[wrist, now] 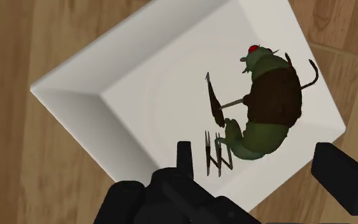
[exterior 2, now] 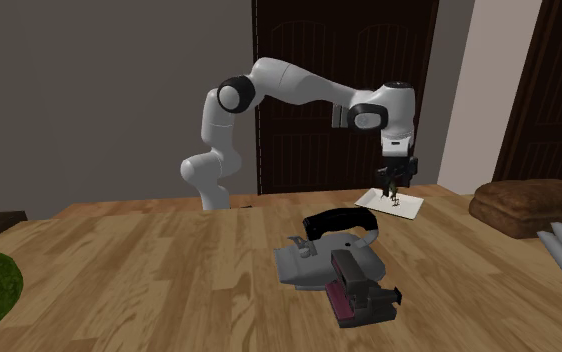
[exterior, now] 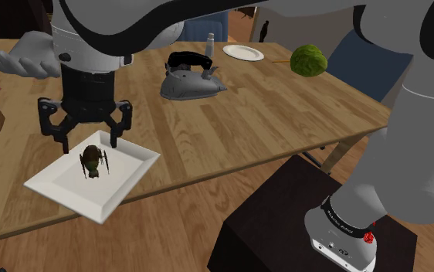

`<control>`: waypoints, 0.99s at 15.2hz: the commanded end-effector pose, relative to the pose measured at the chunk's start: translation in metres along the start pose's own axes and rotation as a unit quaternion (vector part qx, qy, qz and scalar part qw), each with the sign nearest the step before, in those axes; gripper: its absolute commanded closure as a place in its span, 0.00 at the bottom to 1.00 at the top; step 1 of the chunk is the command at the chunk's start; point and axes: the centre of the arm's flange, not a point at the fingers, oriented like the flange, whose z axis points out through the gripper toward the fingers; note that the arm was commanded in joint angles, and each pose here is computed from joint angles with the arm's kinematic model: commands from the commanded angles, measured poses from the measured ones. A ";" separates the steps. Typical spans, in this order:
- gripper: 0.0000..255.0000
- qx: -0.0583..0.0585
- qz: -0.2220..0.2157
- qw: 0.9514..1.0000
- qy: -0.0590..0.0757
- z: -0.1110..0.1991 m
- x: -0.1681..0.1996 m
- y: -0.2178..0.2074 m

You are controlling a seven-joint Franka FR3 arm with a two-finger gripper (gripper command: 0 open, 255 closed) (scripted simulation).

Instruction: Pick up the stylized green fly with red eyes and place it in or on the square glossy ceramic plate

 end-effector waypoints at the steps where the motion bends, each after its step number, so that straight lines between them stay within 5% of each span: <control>1: 0.00 0.000 0.000 1.000 0.000 0.000 0.000 0.000; 4: 0.00 0.000 0.000 1.000 0.000 0.000 0.000 0.000; 8: 0.00 0.000 0.000 1.000 0.000 -0.050 0.000 0.000; 15: 0.00 0.000 0.000 1.000 0.000 -0.050 0.000 0.000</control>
